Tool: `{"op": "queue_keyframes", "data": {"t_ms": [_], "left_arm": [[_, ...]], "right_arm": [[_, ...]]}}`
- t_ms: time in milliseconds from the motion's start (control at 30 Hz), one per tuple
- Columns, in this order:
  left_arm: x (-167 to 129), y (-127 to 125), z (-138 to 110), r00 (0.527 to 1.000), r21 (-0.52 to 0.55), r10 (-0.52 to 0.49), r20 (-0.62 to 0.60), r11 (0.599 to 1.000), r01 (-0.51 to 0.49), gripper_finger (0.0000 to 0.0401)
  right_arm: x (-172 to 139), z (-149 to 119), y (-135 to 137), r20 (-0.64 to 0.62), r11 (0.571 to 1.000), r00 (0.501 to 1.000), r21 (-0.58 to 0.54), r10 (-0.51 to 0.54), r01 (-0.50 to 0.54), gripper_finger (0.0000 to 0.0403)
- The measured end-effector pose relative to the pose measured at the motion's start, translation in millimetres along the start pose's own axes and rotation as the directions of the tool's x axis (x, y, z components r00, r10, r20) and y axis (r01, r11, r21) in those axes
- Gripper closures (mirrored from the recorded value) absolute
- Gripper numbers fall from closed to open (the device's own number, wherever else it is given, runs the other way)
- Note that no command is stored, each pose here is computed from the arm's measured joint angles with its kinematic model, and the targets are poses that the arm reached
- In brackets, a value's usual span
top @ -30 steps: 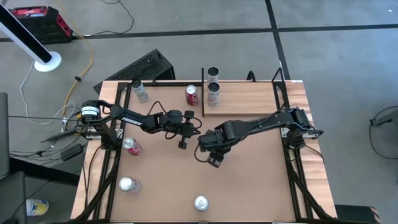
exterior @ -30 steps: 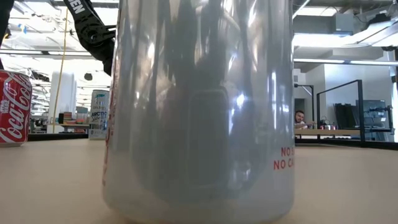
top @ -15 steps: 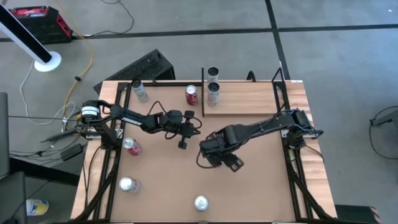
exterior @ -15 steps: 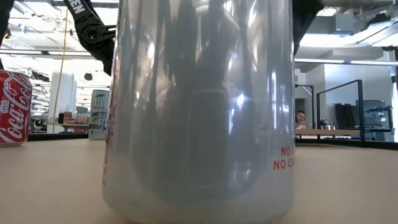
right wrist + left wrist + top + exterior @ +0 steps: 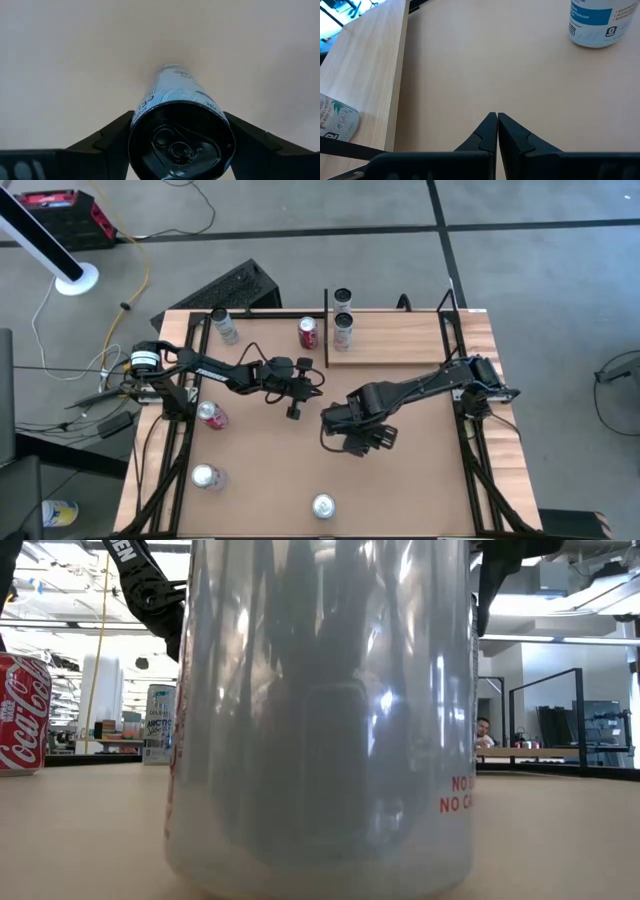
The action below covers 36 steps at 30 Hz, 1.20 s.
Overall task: Place canned beverage on shelf
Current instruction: Put the bottom white-blue soda can on the shelf
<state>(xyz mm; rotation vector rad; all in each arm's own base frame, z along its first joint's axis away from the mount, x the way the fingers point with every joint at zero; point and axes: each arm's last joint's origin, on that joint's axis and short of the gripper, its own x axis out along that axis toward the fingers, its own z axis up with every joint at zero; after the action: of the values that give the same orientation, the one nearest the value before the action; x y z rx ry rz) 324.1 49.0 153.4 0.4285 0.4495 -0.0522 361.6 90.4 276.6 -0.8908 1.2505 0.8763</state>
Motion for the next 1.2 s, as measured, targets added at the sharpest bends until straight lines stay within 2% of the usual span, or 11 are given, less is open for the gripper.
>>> {"op": "queue_keyframes", "data": {"t_ms": [67, 233, 300, 567, 800, 933, 1000, 1067, 1200], "left_arm": [[0, 0, 0, 1.0, 0.0, 0.0, 0.0, 1.0, 0.0, 0.0401], [0, 0, 0, 1.0, 0.0, 0.0, 0.0, 1.0, 0.0, 0.0401], [0, 0, 0, 1.0, 0.0, 0.0, 0.0, 1.0, 0.0, 0.0401], [0, 0, 0, 1.0, 0.0, 0.0, 0.0, 1.0, 0.0, 0.0401], [0, 1, -1, 1.0, 0.007, 0.003, -0.001, 1.0, -0.003, 0.0401], [0, 2, -1, 1.0, 0.006, 0.005, -0.002, 1.0, -0.005, 0.0401], [0, 2, -1, 1.0, 0.005, 0.004, -0.002, 1.0, -0.004, 0.0401], [0, 2, -1, 1.0, -0.002, 0.005, -0.002, 1.0, -0.005, 0.0401], [0, 2, -1, 1.0, -0.003, 0.005, -0.002, 1.0, -0.005, 0.0401]], "right_arm": [[0, 1, -1, 0.008, 1.0, 1.0, 0.001, -0.011, 0.011, 0.0116], [0, 4, -7, 0.042, 0.991, 0.997, 0.114, -0.07, 0.065, 0.0034], [0, 5, -8, 0.043, 0.984, 0.995, 0.159, -0.088, 0.08, 0.0016], [0, 8, -9, 0.042, 0.969, 0.992, 0.225, -0.118, 0.106, 0.0032], [0, 12, -7, 0.049, 0.907, 0.991, 0.409, -0.126, 0.095, 0.003], [0, 13, -6, 0.05, 0.858, 0.991, 0.506, -0.125, 0.083, 0.0029], [0, 13, -6, 0.049, 0.821, 0.991, 0.566, -0.125, 0.075, 0.0029], [0, 13, -6, 0.049, 0.77, 0.991, 0.635, -0.124, 0.065, 0.0029], [0, 10, -9, 0.05, 0.641, 0.991, 0.766, -0.128, 0.044, 0.0029]]}}
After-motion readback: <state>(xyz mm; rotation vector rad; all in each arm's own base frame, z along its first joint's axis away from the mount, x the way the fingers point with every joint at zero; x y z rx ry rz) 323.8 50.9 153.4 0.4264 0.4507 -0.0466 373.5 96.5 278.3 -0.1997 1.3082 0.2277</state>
